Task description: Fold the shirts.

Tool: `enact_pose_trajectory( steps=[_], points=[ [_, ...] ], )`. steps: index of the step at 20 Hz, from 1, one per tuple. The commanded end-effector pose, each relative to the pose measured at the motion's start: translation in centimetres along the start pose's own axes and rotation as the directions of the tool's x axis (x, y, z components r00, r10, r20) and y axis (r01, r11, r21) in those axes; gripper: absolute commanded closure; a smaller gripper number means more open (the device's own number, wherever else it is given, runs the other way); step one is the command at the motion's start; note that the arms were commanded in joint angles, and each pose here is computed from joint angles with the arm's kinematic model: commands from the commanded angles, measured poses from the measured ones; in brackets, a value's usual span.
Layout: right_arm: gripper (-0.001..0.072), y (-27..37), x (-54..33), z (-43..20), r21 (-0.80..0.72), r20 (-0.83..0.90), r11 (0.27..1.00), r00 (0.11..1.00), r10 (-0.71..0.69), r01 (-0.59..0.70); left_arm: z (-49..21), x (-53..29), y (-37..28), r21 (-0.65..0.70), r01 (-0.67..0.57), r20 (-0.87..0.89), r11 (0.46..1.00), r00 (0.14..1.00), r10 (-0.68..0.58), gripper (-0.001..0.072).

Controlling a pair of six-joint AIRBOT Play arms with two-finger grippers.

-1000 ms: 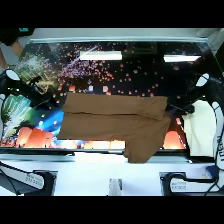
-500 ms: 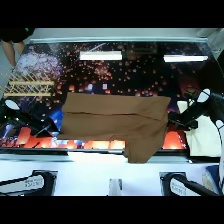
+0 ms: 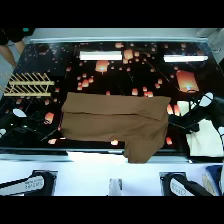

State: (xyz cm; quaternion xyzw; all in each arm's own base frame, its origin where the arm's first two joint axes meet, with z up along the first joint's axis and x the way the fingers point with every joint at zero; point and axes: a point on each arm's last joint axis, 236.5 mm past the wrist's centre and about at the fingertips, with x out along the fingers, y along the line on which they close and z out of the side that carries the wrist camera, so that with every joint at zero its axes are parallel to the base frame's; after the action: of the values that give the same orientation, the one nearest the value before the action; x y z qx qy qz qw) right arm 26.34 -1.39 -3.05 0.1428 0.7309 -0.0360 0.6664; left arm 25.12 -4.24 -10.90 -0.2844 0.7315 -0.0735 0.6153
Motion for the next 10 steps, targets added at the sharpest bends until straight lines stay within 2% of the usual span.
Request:
enact_pose_trajectory(
  steps=[1, 5, 7, 10],
  points=[
    [0.0299, -0.1, 0.1, -0.8, 0.001, -0.028, 1.0, 1.0, -0.004, 0.004, 0.8, 0.2, -0.1, -0.017, -0.003, 0.035, 1.0, 0.999, 0.003, 0.0671],
    [0.0282, -0.3, 3.5, -4.6, 0.032, -0.098, 0.999, 0.995, 0.016, -0.013, 0.8, -0.1, -0.3, 0.011, -0.003, 0.046, 1.0, 0.999, 0.003, 0.0673],
    [0.0221, 0.0, 5.8, -6.6, 0.059, -0.128, 0.998, 0.991, 0.046, -0.039, 0.9, -0.5, -0.5, 0.028, -0.005, 0.061, 1.0, 0.998, 0.003, 0.0674],
    [0.0235, 1.2, 8.3, -7.9, 0.109, -0.138, 0.989, 0.984, 0.115, -0.101, 0.9, -1.1, -0.9, 0.042, -0.005, 0.081, 0.999, 0.997, 0.002, 0.0674]
  ],
)
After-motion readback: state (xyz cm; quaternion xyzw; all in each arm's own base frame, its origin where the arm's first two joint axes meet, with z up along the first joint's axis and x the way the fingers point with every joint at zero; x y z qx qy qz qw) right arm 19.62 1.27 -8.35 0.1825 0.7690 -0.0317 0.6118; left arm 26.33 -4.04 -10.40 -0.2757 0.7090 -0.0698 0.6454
